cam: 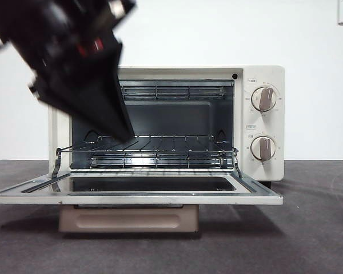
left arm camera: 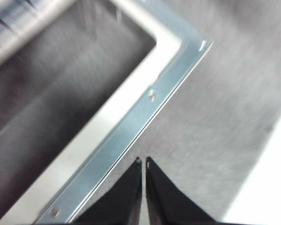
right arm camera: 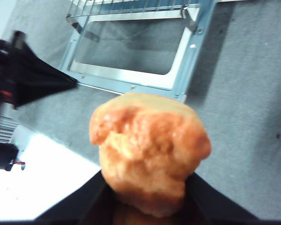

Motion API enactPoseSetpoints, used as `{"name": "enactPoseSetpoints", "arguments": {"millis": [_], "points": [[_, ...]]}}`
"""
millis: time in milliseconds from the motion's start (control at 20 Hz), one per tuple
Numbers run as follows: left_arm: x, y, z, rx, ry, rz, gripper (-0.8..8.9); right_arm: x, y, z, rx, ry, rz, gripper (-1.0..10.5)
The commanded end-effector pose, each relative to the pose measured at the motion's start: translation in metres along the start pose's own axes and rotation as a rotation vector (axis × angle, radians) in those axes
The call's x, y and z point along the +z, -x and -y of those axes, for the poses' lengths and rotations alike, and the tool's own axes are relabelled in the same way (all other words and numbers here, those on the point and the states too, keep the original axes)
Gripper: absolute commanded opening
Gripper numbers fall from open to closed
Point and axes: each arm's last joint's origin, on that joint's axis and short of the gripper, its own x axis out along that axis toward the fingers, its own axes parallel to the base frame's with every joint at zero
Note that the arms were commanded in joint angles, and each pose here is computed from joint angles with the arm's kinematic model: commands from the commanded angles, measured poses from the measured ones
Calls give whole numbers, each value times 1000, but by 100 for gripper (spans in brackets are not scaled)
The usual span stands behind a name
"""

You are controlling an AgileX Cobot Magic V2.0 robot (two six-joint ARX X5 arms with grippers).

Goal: The left arm flap open the oven, the right arm pick bread and place it into oven, the left arm flap close the oven

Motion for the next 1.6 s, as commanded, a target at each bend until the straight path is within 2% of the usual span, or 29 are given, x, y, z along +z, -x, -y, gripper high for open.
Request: {"name": "enactPoseSetpoints", "arguments": {"millis": [50,150,350,550,750,900,1100,1600], "points": [[2,26,7,-11,31,60,16,6,2,-5,45,19,19,149],[-2,56,11,-19,41,133,16,12,-1,-7,108,27,26,149],[-15,107,17,-27,66,298,16,27,-14,-15,172,38,39,149],[-33,143,18,42,144,433,16,44,-44,-28,220,65,23,149],[-54,164,18,115,165,477,16,52,-89,-45,193,69,5,149],[-64,174,18,113,163,504,16,59,-115,-52,181,57,55,149],[-72,183,19,108,160,544,16,68,-140,-53,162,12,100,149],[-78,203,22,121,163,546,16,112,-206,-61,-57,15,149,149]]}}
